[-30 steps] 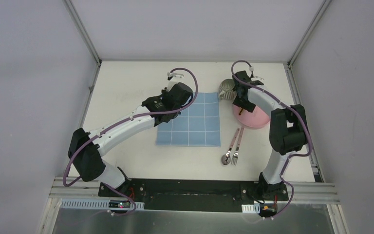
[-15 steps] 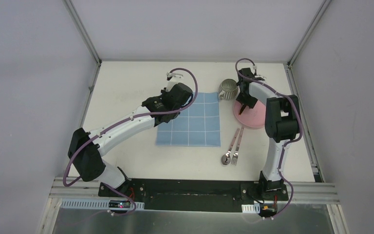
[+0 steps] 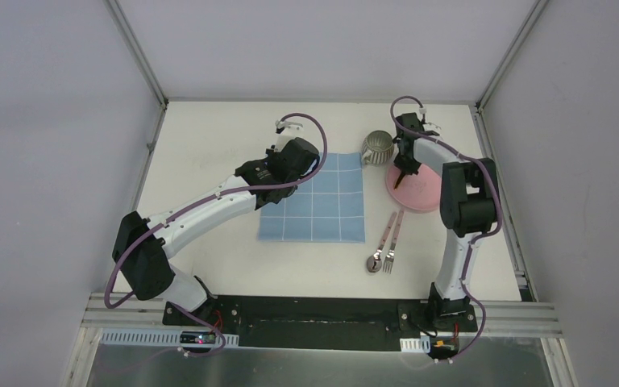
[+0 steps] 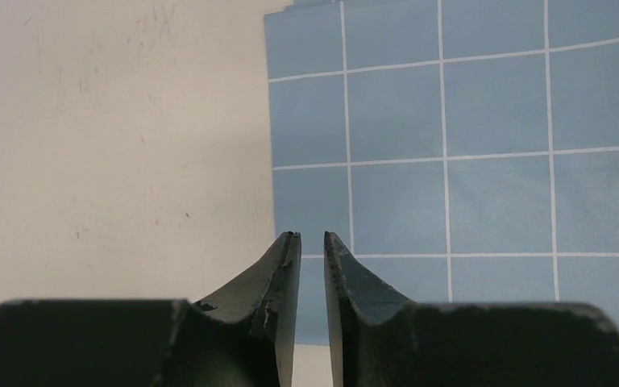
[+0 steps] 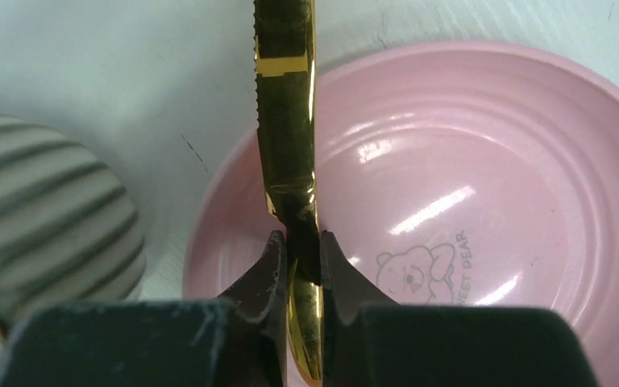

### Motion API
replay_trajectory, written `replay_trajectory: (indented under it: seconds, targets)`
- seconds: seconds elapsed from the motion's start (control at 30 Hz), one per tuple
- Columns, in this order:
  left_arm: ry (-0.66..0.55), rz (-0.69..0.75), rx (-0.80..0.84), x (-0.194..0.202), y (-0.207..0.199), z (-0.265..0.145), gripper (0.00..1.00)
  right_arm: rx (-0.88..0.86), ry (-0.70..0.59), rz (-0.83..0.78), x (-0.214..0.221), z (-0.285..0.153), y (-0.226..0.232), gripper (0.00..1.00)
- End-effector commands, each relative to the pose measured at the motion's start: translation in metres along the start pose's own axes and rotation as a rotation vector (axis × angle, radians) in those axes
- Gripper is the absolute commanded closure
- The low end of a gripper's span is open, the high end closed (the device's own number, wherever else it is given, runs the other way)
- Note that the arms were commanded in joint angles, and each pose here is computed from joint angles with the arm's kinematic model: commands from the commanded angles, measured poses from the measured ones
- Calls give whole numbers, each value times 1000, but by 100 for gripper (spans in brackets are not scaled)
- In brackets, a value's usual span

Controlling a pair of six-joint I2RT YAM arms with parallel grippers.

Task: Set the dinner table for one person
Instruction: Pick up the knife at the center of the board, then place the knife at the center of the board.

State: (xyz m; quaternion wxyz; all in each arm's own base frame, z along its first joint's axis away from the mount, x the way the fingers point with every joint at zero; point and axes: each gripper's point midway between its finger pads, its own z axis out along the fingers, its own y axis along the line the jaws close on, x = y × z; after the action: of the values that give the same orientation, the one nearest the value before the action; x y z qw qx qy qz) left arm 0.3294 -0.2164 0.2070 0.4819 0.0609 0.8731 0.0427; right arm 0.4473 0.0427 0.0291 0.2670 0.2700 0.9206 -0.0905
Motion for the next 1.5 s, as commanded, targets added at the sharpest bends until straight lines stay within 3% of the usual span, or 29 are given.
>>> replay_trajectory:
  seconds: [0.0, 0.43, 0.73, 1.03, 1.47]
  targets:
    - [-11, 4, -9, -4, 0, -1, 81, -57, 5, 25, 7, -23, -5, 100]
    - [-12, -10, 8, -7, -4, -2, 82, -159, -98, 7, 25, -127, -39, 100]
    - [-6, -22, 29, -5, -6, -5, 83, -272, 40, -45, 111, -167, -46, 100]
    - [4, -28, 49, -2, -9, -6, 83, -288, 144, -66, 181, -169, -51, 100]
    - [10, -32, 60, 3, -11, -8, 83, -247, 181, -94, 210, -162, -67, 100]
